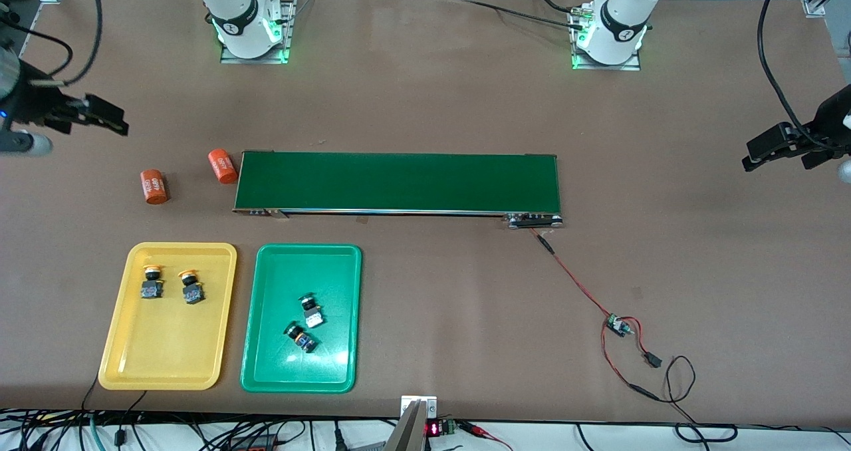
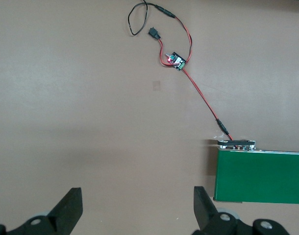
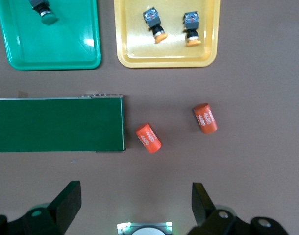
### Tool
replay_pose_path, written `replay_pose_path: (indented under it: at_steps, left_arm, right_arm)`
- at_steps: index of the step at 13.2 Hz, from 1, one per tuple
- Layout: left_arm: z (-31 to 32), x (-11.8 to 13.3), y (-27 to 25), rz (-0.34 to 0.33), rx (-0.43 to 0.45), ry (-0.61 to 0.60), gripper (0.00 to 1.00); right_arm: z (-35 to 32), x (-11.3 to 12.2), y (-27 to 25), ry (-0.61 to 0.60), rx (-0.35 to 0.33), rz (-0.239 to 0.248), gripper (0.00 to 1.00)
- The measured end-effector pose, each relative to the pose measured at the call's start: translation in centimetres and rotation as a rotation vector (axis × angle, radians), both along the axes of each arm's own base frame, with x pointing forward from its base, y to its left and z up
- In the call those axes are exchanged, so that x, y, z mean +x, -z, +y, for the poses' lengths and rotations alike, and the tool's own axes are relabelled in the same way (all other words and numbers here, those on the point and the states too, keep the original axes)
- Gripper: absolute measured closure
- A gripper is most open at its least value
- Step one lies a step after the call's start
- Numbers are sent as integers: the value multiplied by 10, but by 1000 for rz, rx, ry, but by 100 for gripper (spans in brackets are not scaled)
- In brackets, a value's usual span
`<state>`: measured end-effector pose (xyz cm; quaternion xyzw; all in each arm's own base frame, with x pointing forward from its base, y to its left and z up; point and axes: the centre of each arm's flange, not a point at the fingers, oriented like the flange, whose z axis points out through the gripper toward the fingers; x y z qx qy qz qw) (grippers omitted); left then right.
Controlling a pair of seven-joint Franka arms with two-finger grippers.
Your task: Sort buttons by color to trays
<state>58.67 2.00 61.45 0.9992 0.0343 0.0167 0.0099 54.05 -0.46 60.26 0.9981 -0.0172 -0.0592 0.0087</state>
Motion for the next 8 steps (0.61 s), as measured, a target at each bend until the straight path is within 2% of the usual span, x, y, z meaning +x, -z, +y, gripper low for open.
replay_pose_path:
  at_steps: [2,6,8]
  left_arm:
    - [0,0,0,0,0,0,0]
    - [0,0,0,0,0,0,0]
    - [0,0,0,0,0,0,0]
  right_arm:
    - [-3,-10,2,8,-1,24,0]
    - [-3,-16,7,12,-2,71,0]
    - [-6,-20,3,19,-2,80,0]
